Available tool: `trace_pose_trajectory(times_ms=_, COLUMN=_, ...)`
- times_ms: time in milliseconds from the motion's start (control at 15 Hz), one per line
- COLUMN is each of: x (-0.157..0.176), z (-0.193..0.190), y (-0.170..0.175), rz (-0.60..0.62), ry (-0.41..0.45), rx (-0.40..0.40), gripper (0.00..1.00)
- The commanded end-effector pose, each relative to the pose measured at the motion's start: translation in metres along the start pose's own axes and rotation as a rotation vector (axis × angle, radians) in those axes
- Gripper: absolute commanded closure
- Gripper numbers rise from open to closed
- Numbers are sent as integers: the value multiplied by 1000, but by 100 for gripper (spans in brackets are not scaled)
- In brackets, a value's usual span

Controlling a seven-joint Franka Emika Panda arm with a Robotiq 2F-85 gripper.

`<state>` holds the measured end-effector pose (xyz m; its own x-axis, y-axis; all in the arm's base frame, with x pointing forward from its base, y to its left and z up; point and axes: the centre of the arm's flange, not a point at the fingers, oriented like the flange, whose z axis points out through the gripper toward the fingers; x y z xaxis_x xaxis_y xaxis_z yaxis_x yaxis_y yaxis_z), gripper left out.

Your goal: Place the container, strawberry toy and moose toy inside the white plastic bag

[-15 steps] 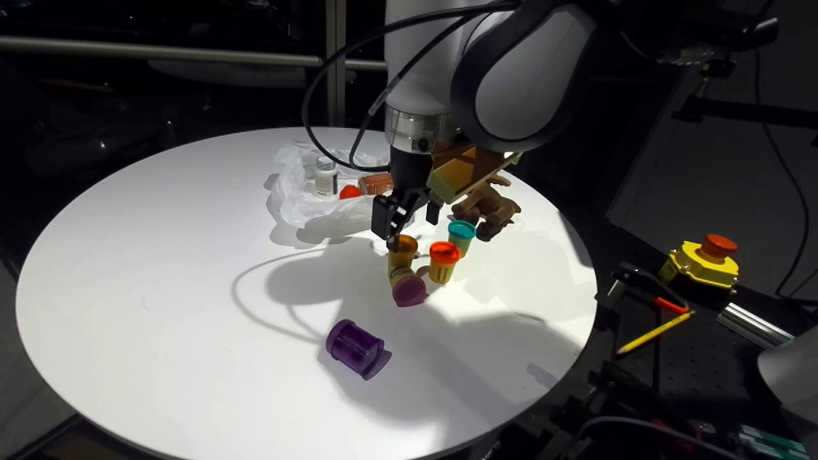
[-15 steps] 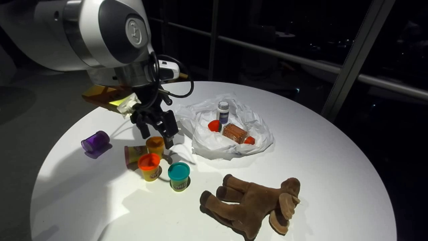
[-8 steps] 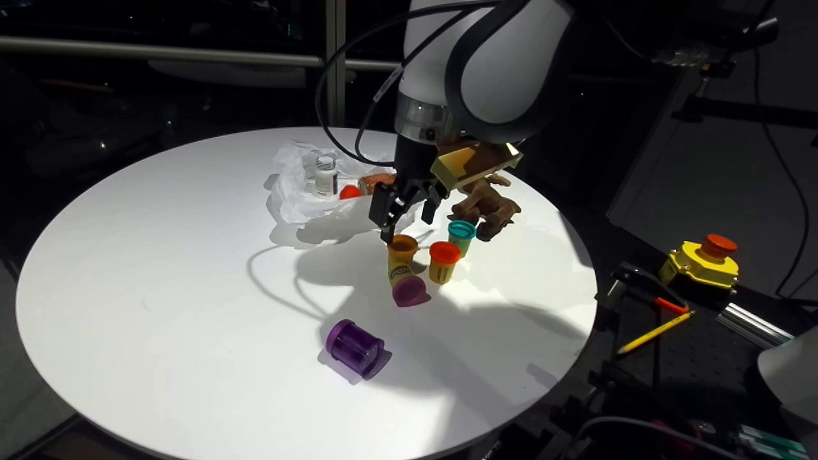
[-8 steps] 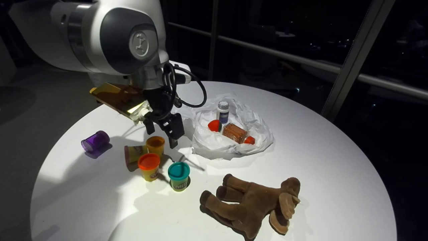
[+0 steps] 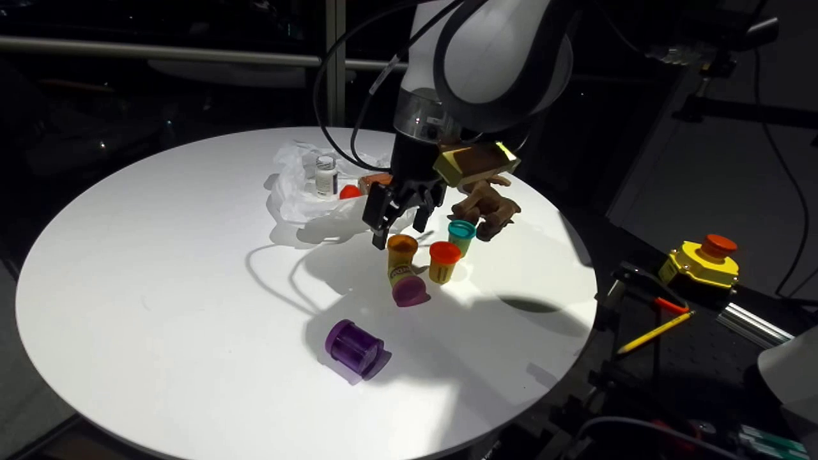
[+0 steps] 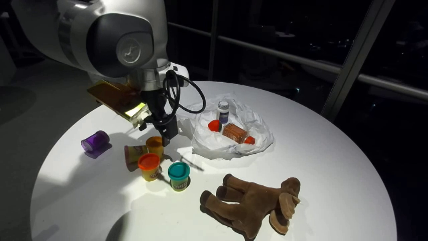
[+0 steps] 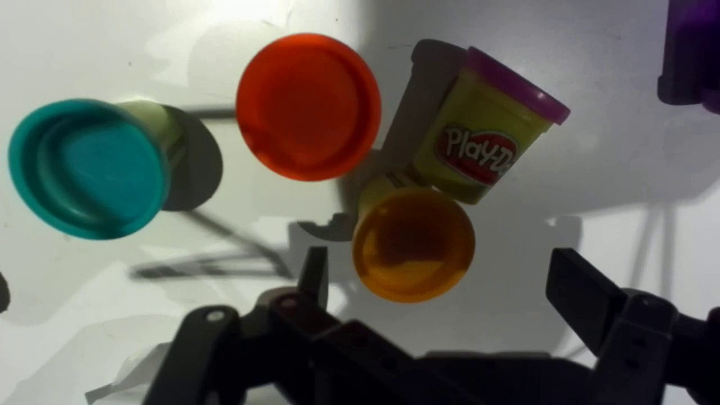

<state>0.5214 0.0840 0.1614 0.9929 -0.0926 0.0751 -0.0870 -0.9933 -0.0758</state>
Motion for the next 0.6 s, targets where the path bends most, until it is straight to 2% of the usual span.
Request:
trace_pose_trajectory(times_ms=0, x=-6, z=1, y=0, rz=-22, ry=-30, rx=1, gripper=0)
trace_pose_trajectory(times_ms=133, x=-7, z=6, y=2, rz=-22, ry=-36, rx=-15, gripper=0)
trace_pose_trajectory(times_ms=267, x=-5, z=10, y=5, rz=-17, ry=-34, rx=-27, gripper=27)
trace_pose_trajectory(times_ms=533, x=-4, z=17, y=11, rz=-8, ry=-38, rx=-28, gripper=58)
